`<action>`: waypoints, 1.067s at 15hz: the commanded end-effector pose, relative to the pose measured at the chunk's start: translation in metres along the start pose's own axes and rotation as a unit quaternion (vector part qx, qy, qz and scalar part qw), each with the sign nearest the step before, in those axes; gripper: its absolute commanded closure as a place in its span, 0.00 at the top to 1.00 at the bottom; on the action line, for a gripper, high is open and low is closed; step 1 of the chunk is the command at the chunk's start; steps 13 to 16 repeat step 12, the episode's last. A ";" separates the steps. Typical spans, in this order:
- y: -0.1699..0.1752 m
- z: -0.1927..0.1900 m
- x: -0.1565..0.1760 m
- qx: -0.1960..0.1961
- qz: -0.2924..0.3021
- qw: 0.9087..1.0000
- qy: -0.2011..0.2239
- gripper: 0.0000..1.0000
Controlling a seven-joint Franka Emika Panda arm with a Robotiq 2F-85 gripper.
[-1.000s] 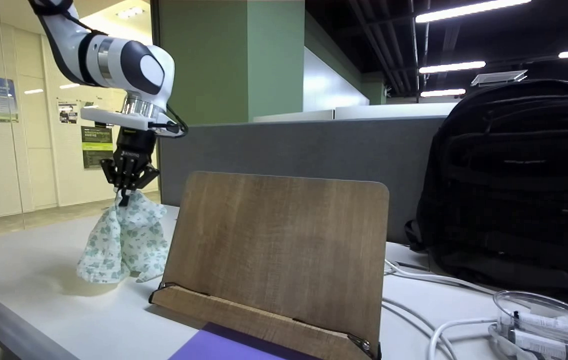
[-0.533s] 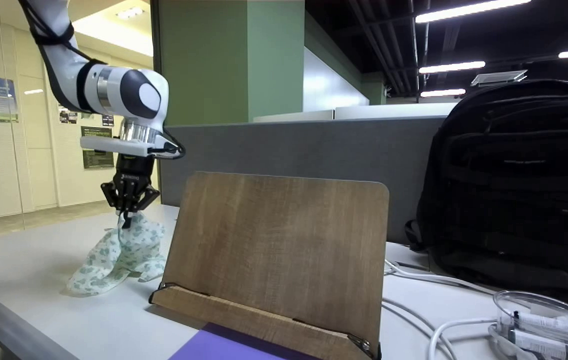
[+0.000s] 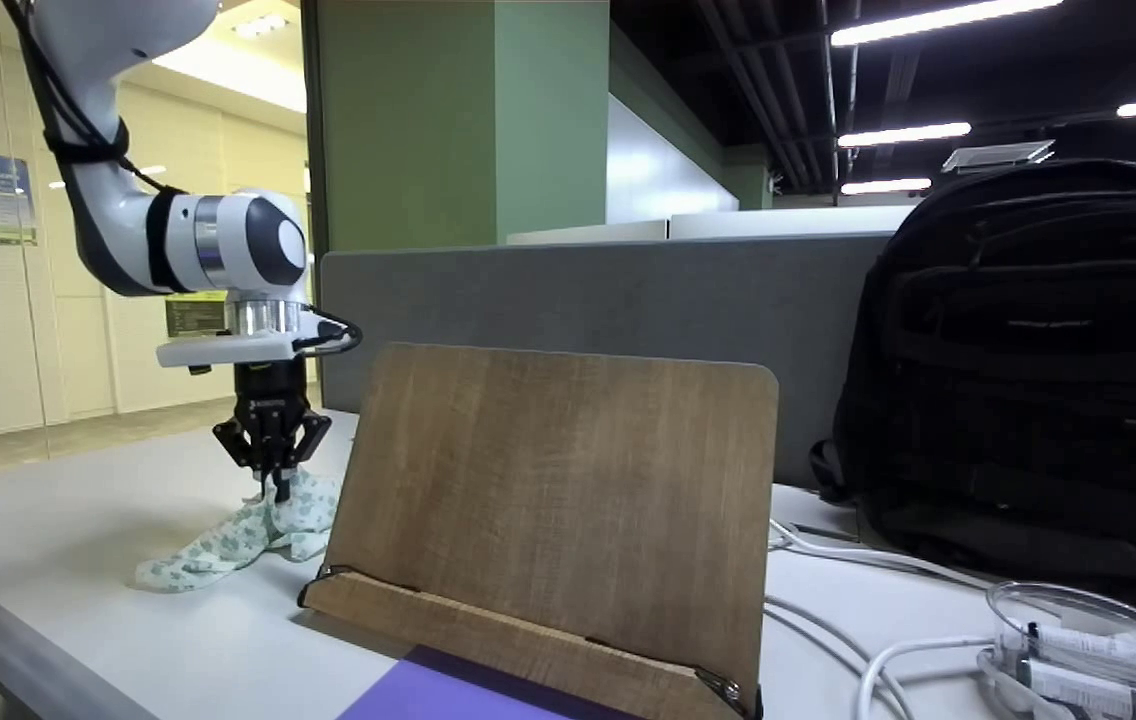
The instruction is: Remove the cloth from the wooden object.
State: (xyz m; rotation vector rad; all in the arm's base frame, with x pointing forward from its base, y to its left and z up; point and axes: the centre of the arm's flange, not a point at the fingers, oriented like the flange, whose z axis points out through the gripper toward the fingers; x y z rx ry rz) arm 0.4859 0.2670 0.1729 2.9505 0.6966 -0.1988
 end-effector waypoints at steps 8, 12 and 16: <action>0.016 -0.078 0.013 -0.011 0.034 0.999 0.003 0.92; 0.021 -0.112 0.003 -0.020 0.020 1.000 0.012 1.00; 0.021 -0.112 0.003 -0.020 0.020 1.000 0.012 1.00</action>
